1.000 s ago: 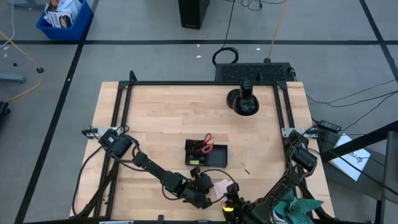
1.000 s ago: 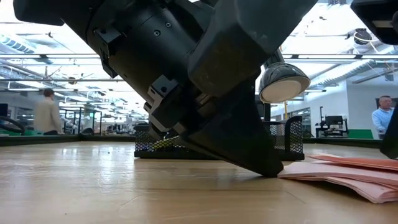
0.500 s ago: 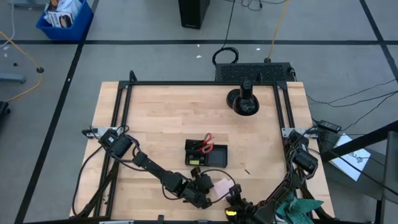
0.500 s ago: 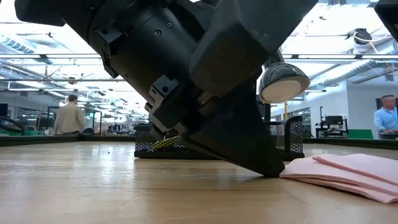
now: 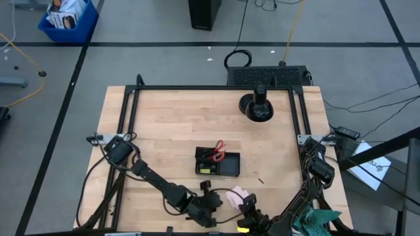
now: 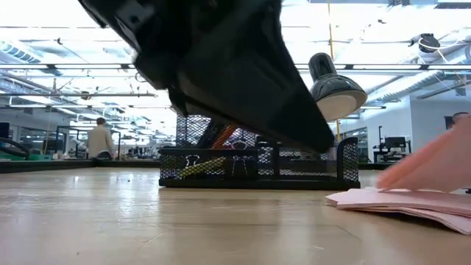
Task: Pick and place office supplies into organizer
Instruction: Put the top pink sticky notes into the black desk organizer
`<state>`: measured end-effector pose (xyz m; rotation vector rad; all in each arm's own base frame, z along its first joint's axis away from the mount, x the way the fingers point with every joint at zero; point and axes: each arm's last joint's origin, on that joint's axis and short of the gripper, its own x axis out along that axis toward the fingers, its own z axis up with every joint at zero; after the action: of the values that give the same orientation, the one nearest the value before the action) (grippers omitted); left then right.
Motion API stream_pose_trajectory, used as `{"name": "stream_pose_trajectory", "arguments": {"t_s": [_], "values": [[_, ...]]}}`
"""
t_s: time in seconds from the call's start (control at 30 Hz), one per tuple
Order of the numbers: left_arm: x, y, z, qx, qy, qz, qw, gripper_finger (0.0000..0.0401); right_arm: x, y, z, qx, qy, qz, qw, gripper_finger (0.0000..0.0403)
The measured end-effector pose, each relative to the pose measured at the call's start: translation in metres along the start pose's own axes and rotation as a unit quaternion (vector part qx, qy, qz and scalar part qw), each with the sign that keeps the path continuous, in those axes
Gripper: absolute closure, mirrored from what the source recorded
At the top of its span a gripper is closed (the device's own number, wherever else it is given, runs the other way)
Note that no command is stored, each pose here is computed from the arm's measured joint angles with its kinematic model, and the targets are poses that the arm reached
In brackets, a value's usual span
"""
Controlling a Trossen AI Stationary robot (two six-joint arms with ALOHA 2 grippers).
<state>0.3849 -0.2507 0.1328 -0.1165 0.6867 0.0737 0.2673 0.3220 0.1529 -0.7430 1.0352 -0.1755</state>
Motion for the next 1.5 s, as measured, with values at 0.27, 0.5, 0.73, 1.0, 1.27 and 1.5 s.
{"name": "stream_pose_trajectory", "arguments": {"t_s": [0.27, 0.5, 0.73, 1.0, 1.27, 1.5], "values": [[-0.031, -0.011, -0.001, 0.013, 0.025, 0.002, 1.000, 0.0395, -0.009, -0.008, 0.007, 0.006, -0.019, -0.028, 0.999, 0.0402], [-0.047, -0.017, -0.015, 0.024, 0.069, 0.025, 0.997, 0.0395, -0.019, -0.031, 0.023, 0.012, -0.032, -0.072, 0.997, 0.0402], [-0.062, -0.023, -0.028, 0.050, 0.071, 0.063, 0.994, 0.0396, 0.011, -0.063, 0.032, 0.048, 0.007, -0.101, 0.994, 0.0403], [-0.115, -0.036, -0.029, 0.085, 0.019, 0.106, 0.991, 0.0396, 0.034, -0.090, 0.033, 0.087, 0.041, -0.138, 0.986, 0.0403], [-0.160, -0.050, -0.037, 0.110, -0.039, 0.114, 0.987, 0.0396, 0.056, -0.112, 0.036, 0.120, 0.083, -0.128, 0.981, 0.0403], [-0.169, -0.053, -0.044, 0.119, -0.045, 0.118, 0.985, 0.0396, 0.084, -0.121, 0.026, 0.126, 0.119, -0.126, 0.977, 0.0403]]}}
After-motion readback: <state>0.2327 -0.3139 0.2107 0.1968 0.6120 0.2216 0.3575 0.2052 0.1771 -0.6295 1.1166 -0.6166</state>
